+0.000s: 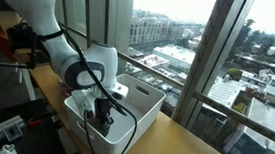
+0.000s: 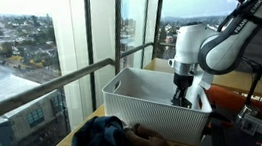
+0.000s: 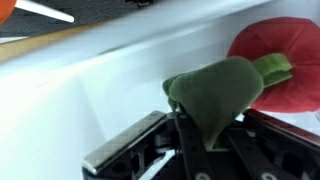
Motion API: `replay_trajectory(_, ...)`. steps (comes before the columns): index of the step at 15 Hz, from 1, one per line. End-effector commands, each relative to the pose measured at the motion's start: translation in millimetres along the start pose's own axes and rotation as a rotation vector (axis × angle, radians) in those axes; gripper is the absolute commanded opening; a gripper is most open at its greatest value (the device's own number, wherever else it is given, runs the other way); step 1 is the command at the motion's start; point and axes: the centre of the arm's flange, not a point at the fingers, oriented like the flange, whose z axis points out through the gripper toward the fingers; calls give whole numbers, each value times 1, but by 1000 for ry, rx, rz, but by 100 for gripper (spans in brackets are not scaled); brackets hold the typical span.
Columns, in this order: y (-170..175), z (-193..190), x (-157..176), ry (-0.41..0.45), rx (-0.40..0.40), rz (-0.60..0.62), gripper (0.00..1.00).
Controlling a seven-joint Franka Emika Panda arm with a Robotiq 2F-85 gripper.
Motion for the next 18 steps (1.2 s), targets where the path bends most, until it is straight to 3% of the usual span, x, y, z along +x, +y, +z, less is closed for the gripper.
replay_trajectory(1, -6, -68, 21, 83, -13, 4, 2)
replay_trajectory(6, -35, -157, 40, 195, -13, -10, 3)
replay_trajectory(12, -141, -243, 33, 309, 13, -104, 3)
replay_trajectory(16, -211, -263, 19, 344, 45, -180, 3)
replay_trajectory(18, -238, -254, 15, 339, 58, -211, 3)
